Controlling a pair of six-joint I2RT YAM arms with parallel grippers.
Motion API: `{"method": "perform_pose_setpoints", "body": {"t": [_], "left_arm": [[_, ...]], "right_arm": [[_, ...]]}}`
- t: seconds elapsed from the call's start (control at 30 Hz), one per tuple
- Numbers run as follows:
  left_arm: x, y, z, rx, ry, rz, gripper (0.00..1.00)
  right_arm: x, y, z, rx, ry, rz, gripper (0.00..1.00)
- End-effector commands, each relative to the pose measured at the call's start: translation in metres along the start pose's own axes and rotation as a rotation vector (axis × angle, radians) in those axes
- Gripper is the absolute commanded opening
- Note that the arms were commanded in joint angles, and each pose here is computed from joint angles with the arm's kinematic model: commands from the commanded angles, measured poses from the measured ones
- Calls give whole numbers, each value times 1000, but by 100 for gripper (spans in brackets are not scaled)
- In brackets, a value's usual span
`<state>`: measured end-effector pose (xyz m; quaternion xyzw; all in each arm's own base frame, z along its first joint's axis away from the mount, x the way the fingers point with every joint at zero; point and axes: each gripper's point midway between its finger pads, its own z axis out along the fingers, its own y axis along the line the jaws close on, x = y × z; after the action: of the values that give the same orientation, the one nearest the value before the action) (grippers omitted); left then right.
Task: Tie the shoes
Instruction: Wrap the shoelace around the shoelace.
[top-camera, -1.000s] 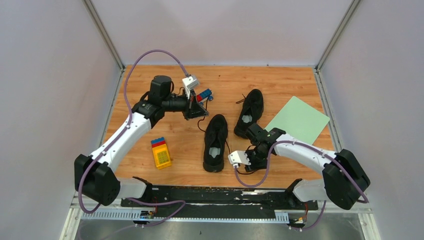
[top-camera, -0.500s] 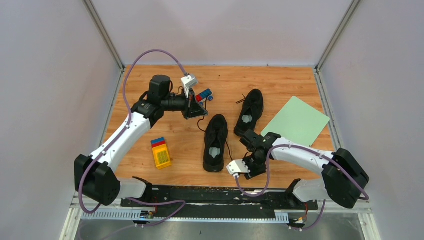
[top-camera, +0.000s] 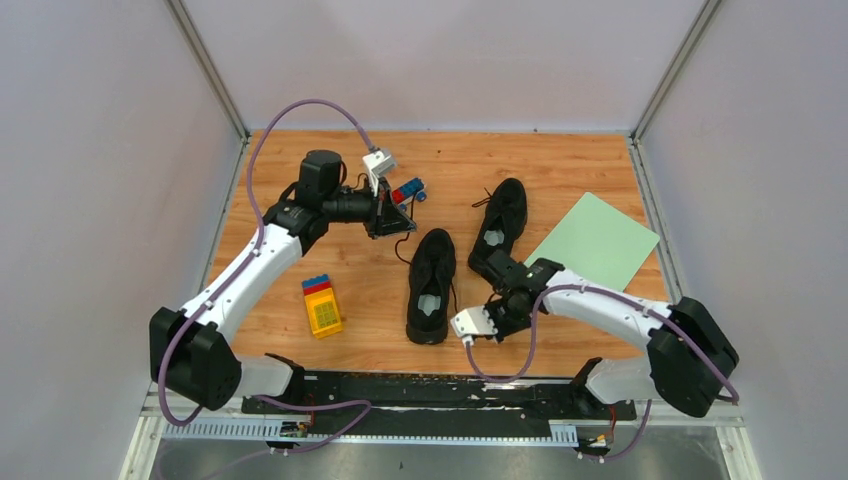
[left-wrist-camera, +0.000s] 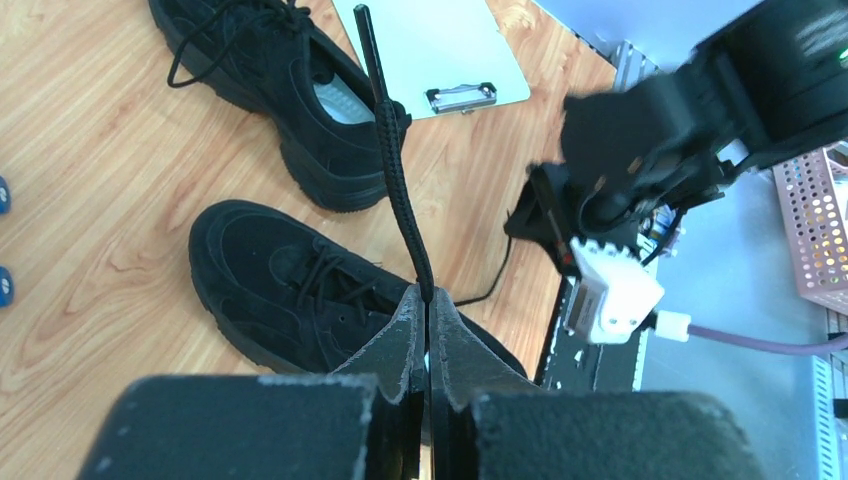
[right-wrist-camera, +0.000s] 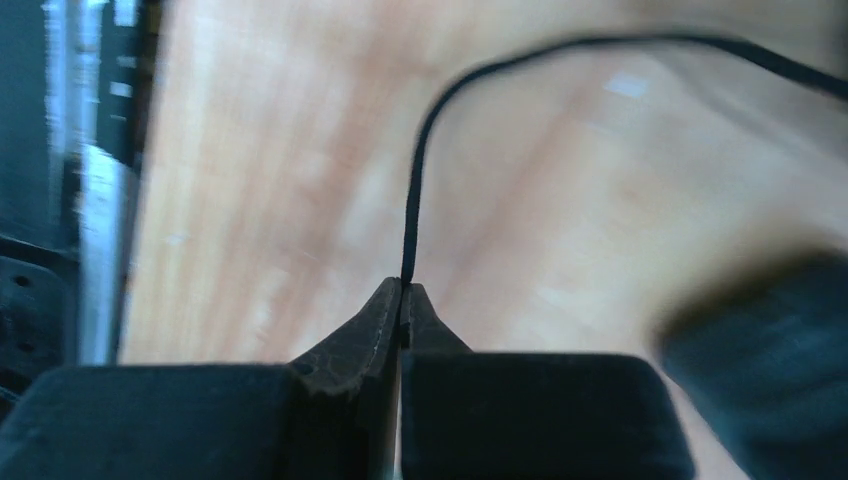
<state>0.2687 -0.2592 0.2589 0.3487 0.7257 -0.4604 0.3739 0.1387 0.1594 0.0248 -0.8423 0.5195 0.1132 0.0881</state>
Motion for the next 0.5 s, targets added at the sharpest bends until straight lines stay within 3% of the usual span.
{"method": "perform_pose_setpoints", "body": {"t": [0.0, 0.23, 0.33, 0.47], "left_arm": [[8, 3, 3, 25, 40, -14, 0], [19, -3, 11, 92, 125, -50, 0], [17, -10, 14, 110, 136, -5, 0], [13, -12, 18, 105, 156, 10, 0]], "right_arm": [[-24, -67, -94, 297, -57, -36, 0], [-72, -126, -211, 585, -196, 75, 0], [-87, -145, -236, 630, -262, 152, 0], [-113, -160, -268, 690, -377, 133, 0]]}}
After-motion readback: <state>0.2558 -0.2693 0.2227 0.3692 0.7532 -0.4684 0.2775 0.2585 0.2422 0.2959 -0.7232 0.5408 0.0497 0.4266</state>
